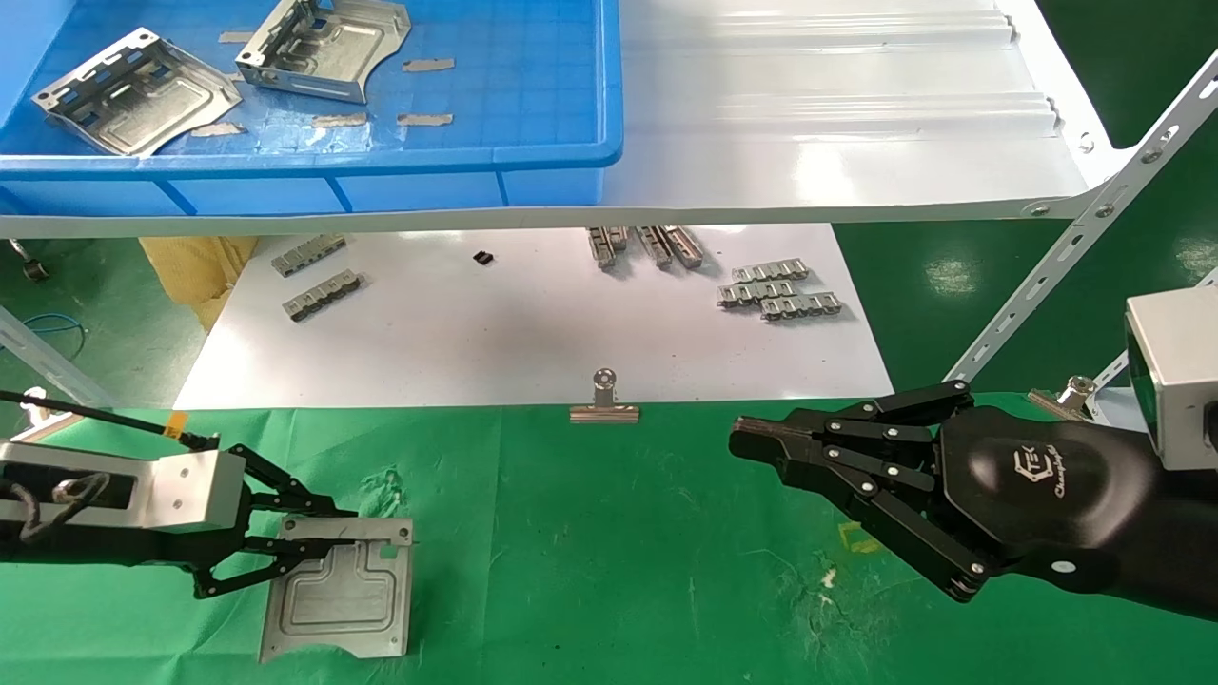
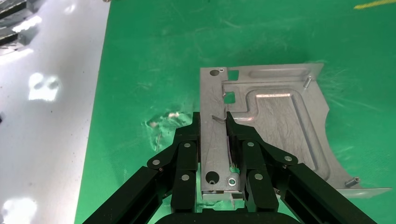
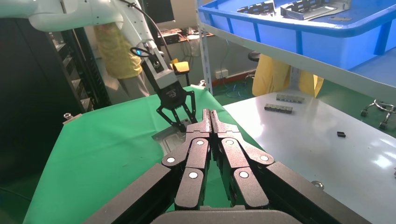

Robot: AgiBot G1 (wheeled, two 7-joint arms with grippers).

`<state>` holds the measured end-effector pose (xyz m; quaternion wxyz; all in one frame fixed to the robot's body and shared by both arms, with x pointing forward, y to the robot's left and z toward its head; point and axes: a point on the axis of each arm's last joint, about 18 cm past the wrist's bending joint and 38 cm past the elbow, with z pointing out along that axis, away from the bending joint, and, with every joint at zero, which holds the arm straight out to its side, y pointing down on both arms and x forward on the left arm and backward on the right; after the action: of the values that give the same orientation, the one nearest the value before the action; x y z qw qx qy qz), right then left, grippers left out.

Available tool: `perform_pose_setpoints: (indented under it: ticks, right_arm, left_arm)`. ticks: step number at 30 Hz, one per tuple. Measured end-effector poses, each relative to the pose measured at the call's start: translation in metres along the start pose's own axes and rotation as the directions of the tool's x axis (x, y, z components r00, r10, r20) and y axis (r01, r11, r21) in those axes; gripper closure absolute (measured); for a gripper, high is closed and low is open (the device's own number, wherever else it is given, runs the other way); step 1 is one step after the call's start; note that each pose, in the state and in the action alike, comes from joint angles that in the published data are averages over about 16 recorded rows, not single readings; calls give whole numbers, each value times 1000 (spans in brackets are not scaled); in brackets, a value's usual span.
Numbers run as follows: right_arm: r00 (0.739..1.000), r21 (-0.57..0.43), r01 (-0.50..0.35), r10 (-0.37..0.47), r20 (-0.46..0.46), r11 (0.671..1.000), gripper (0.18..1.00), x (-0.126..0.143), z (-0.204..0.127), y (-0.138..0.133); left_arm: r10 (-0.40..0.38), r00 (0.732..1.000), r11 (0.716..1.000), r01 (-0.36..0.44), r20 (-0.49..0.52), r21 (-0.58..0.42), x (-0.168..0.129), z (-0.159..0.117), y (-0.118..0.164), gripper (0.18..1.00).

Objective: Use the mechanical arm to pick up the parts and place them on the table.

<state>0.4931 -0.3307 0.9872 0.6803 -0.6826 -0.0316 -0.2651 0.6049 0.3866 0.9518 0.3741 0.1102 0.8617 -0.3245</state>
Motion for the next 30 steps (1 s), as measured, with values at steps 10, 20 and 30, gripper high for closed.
perform_pose_setpoints:
  ticks: [10, 20, 30]
  right_arm:
    - [1000, 0, 0, 0, 0, 1000, 988, 0, 0, 0]
    - [1000, 0, 0, 0, 0, 1000, 988, 0, 0, 0]
    - [1000, 0, 0, 0, 0, 1000, 987, 0, 0, 0]
  left_arm:
    - [-1, 1000, 1000, 1, 0, -19, -1, 5, 8, 895]
    - [-5, 1000, 998, 3, 26, 65, -6, -6, -7, 807]
    - [-35, 999, 967, 25, 34, 254, -3, -23, -45, 628]
